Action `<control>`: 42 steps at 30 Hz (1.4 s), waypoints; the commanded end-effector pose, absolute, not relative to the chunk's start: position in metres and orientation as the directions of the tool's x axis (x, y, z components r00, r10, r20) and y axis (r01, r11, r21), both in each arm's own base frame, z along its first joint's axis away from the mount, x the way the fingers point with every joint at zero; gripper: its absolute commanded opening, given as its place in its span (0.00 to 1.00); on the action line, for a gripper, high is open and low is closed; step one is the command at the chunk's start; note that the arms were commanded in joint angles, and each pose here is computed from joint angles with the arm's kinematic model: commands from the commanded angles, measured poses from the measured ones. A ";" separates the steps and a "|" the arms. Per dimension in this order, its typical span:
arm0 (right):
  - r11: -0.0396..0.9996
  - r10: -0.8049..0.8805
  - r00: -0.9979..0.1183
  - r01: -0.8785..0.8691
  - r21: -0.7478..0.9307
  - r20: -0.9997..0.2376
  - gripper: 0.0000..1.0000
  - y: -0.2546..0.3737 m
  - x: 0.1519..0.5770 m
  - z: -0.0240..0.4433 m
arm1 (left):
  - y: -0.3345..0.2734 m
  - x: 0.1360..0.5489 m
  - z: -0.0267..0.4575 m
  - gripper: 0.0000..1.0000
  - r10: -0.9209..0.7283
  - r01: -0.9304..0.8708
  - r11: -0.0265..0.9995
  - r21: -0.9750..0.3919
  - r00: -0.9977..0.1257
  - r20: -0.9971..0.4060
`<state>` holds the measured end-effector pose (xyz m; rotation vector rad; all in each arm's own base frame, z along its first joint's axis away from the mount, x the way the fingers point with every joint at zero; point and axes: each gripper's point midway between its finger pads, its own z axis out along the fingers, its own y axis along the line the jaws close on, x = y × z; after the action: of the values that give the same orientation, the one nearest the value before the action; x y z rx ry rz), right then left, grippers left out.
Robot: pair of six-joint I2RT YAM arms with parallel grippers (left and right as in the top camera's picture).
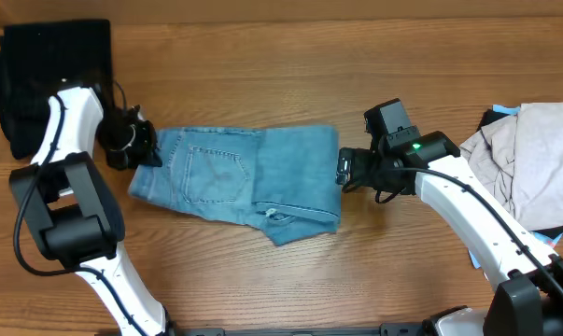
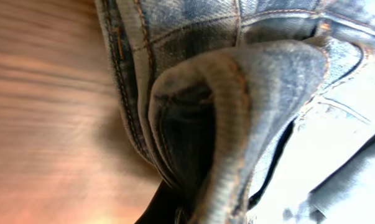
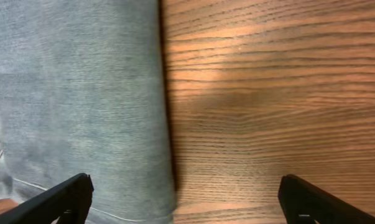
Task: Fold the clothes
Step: 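Release the right gripper and pull the left end leftward with the left gripper, then lift the left end with the left gripper and fold it rightward over the jeans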
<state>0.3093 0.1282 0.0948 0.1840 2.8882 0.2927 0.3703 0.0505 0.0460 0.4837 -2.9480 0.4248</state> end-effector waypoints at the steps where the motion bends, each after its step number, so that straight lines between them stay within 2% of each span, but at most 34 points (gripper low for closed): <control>1: 0.977 0.144 -0.963 0.102 0.188 -0.226 1.00 0.124 0.312 0.091 | 0.065 0.383 0.072 0.04 -0.324 -0.341 0.916 -0.212 -0.939 0.115; 6: 0.977 0.144 -0.964 0.102 0.186 -0.224 1.00 0.124 0.312 0.089 | 0.056 0.393 0.112 0.04 -0.302 -0.306 0.925 -0.225 -0.952 0.055; 10: 0.980 0.148 -0.958 0.108 0.168 -0.246 1.00 0.121 0.319 0.085 | 0.024 0.389 0.145 0.04 -0.221 -0.220 0.951 -0.216 -0.975 0.021; 13: 0.981 0.149 -0.957 0.111 0.160 -0.249 1.00 0.120 0.321 0.082 | -0.005 0.384 0.151 0.04 -0.167 -0.171 0.971 -0.166 -0.985 0.034; 15: 0.987 0.149 -0.957 0.129 0.094 -0.250 1.00 0.110 0.323 0.073 | -0.032 0.379 0.151 0.04 -0.102 -0.108 0.981 -0.159 -0.994 0.048; 21: 0.982 0.186 -0.972 0.182 0.038 -0.146 1.00 0.096 0.322 0.031 | -0.118 0.362 0.151 0.04 0.056 0.046 0.987 -0.154 -0.997 0.059; 24: 0.973 0.230 -0.968 0.227 0.044 -0.104 1.00 0.083 0.319 0.025 | -0.147 0.357 0.157 0.04 0.076 0.071 0.990 -0.126 -0.997 0.034; 28: 0.971 0.238 -0.966 0.234 0.049 -0.097 1.00 0.081 0.320 0.024 | -0.182 0.363 0.174 0.04 0.092 0.098 0.979 -0.181 -0.995 -0.044; 31: 0.970 0.237 -0.968 0.232 0.072 -0.082 1.00 0.086 0.319 0.022 | -0.217 0.366 0.181 0.04 0.110 0.132 0.952 -0.277 -0.990 -0.091; 36: 0.970 0.238 -0.968 0.233 0.073 -0.073 1.00 0.086 0.317 0.021 | -0.254 0.367 0.187 0.04 0.124 0.167 0.930 -0.327 -0.981 -0.149; 38: 0.969 0.237 -0.969 0.231 0.090 -0.066 1.00 0.089 0.316 0.021 | -0.262 0.365 0.188 0.05 0.140 0.187 0.924 -0.333 -0.977 -0.159; 39: 0.968 0.237 -0.969 0.231 0.096 -0.063 1.00 0.090 0.316 0.021 | -0.264 0.363 0.187 0.14 0.147 0.193 0.923 -0.333 -0.976 -0.160; 41: 0.966 0.236 -0.970 0.229 0.118 -0.057 1.00 0.094 0.317 0.021 | -0.268 0.361 0.187 0.17 0.148 0.194 0.922 -0.334 -0.976 -0.157; 42: 0.966 0.236 -0.970 0.228 0.122 -0.057 1.00 0.095 0.317 0.021 | -0.269 0.360 0.188 0.23 0.149 0.195 0.921 -0.336 -0.976 -0.158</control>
<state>0.3198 0.0893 0.0253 0.3596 3.0272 0.1257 0.3631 -0.2549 0.1623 -0.2778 -3.1837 0.4641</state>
